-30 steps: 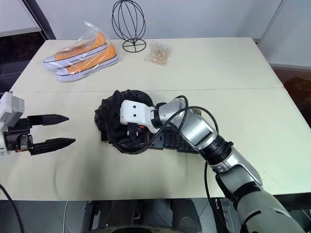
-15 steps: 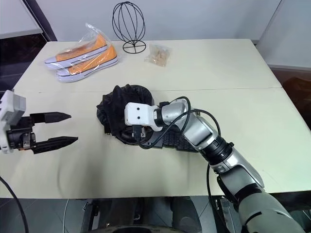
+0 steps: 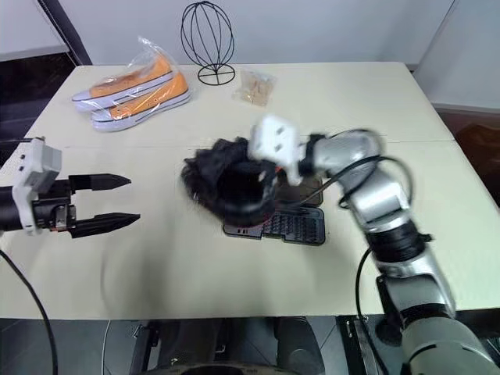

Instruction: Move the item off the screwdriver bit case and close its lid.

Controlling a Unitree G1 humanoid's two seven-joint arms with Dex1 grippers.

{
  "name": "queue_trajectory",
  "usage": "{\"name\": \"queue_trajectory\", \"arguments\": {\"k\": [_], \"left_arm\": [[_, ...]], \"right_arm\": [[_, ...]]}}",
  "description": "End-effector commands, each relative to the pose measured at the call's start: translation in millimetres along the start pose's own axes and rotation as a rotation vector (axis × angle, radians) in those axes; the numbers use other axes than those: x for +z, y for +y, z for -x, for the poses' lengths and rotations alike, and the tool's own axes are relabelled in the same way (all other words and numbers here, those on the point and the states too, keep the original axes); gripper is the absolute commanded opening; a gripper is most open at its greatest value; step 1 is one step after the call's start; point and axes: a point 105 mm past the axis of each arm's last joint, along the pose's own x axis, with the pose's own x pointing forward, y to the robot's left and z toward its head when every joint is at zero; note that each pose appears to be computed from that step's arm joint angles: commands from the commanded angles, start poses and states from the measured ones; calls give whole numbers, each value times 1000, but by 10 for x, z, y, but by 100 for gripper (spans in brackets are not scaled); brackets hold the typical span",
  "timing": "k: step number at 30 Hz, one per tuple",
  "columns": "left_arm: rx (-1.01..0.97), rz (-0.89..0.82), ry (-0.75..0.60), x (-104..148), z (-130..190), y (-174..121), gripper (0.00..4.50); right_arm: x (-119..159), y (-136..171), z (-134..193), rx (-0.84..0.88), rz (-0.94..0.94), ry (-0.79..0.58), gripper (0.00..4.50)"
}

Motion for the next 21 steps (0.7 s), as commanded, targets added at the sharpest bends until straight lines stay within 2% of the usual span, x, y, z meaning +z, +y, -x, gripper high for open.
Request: {"name": "queue_trajectory", "arguments": {"k": [1, 4, 9, 16, 21], "left_arm": [[-11, -34, -16, 63, -17, 37, 450], [-30, -39, -21, 75, -56, 68, 450], [-65, -52, -28, 88, -147, 119, 450], [-99, -67, -38, 122, -246, 150, 450], [-105, -67, -41, 119, -262, 146, 450]], "right_arm": [[282, -218, 466, -136, 19, -30, 11], [108, -306, 985, -263, -5, 126, 11], [-309, -228, 1699, -420, -19, 414, 11], [-714, -139, 2350, -596, -10, 638, 11], [-1056, 64, 2635, -593, 21, 813, 11]]}}
